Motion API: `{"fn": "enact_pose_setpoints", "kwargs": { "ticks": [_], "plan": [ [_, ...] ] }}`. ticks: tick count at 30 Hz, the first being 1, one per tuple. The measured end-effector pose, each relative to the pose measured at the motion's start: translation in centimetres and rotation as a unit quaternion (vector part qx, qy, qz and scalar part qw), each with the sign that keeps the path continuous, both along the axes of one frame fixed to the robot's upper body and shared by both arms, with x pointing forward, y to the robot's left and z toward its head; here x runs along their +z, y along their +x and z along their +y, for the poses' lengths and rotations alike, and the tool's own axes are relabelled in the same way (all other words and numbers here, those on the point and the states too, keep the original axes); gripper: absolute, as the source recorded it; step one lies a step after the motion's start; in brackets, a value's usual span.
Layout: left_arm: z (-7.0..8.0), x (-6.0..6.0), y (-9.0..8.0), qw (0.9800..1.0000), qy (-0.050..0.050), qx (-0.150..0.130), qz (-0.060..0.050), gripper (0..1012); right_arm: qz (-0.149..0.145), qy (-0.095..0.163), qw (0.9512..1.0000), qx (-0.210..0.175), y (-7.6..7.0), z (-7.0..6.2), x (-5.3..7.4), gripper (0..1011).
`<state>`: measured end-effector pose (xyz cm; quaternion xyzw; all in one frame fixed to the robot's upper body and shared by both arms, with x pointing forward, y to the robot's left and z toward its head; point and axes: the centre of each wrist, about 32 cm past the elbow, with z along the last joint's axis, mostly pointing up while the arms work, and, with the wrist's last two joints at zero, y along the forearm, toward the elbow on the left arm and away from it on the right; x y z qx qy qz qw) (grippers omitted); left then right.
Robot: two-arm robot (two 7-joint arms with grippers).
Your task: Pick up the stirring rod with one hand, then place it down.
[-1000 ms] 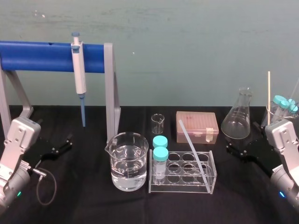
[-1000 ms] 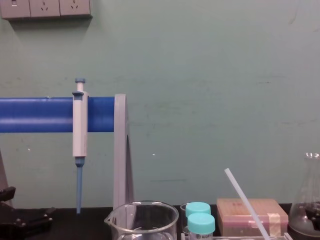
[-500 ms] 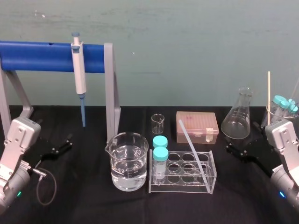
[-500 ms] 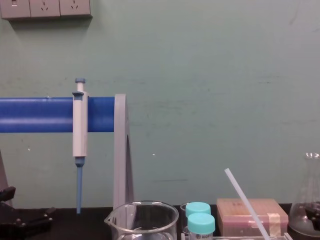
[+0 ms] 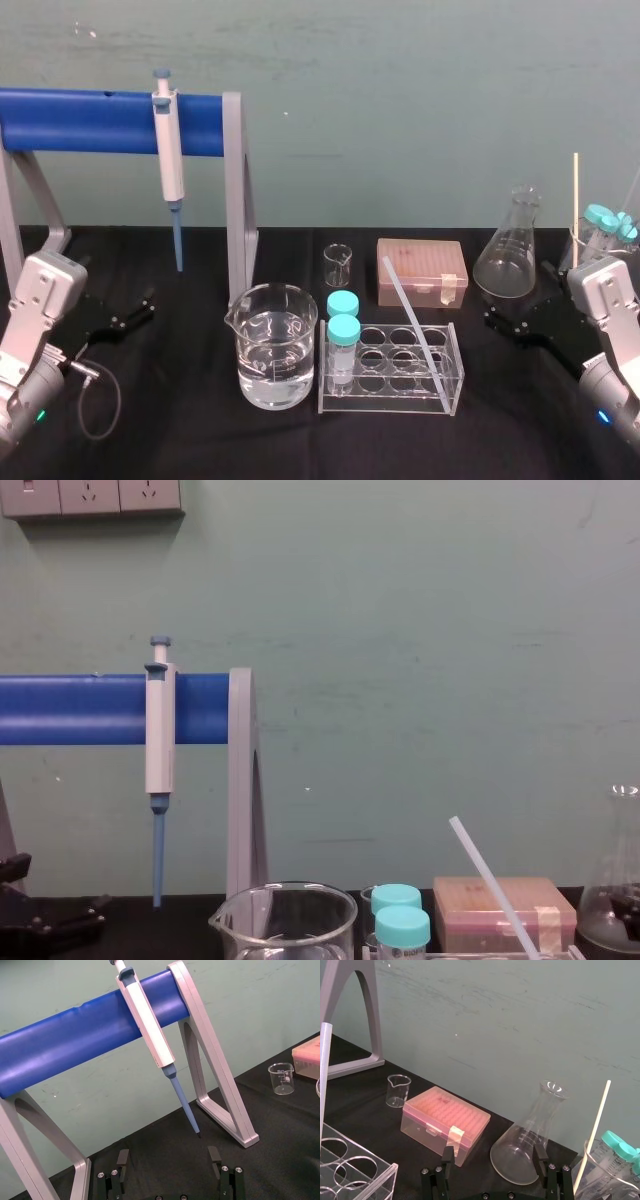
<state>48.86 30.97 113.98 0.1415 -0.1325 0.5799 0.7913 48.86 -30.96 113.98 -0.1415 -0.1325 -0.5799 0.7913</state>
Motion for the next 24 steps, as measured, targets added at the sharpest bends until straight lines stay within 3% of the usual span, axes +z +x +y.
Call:
{"fn": "enact_pose_setpoints", "kwargs": {
  "ticks": [18,24],
  "plan": [
    [0.0,0.0,0.0,1.0,0.0,0.0,0.0,1000,0.001,0.005,1.0,0.003,0.1,-0.1,0.2,1003],
    [0.0,0.0,0.0,1.0,0.0,0.0,0.0,1000,0.02,0.082,0.9956,0.041,0.3,0.0,1.8,1003]
  ]
}}
